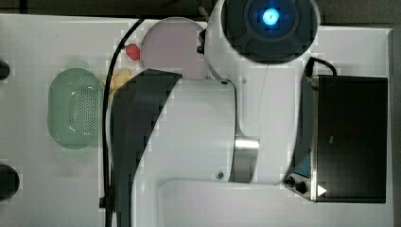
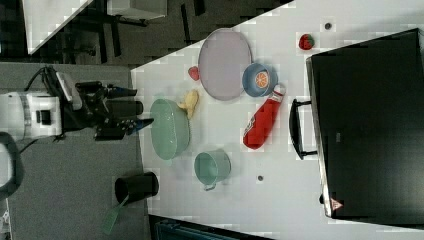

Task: Pick Ketchup from oven and place it on table.

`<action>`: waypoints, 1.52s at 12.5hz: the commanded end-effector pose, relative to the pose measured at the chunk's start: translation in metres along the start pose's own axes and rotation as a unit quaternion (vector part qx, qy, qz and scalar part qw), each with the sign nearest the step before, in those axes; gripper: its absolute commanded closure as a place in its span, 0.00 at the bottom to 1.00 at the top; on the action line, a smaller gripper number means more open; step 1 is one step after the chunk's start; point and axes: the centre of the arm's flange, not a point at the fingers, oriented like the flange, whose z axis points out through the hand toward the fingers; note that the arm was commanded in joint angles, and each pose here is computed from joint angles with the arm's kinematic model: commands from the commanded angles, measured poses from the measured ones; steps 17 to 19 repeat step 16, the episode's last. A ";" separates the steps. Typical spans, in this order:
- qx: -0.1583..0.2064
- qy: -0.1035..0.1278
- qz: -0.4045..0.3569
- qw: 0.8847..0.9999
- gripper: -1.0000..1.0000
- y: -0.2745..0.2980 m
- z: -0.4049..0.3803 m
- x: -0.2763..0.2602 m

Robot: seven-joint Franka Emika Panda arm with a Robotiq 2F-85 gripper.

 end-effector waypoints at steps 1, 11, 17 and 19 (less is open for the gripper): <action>-0.021 -0.028 0.010 0.999 0.00 0.000 0.016 -0.003; -0.024 -0.029 0.008 0.999 0.00 -0.002 0.020 -0.005; -0.024 -0.029 0.008 0.999 0.00 -0.002 0.020 -0.005; -0.024 -0.029 0.008 0.999 0.00 -0.002 0.020 -0.005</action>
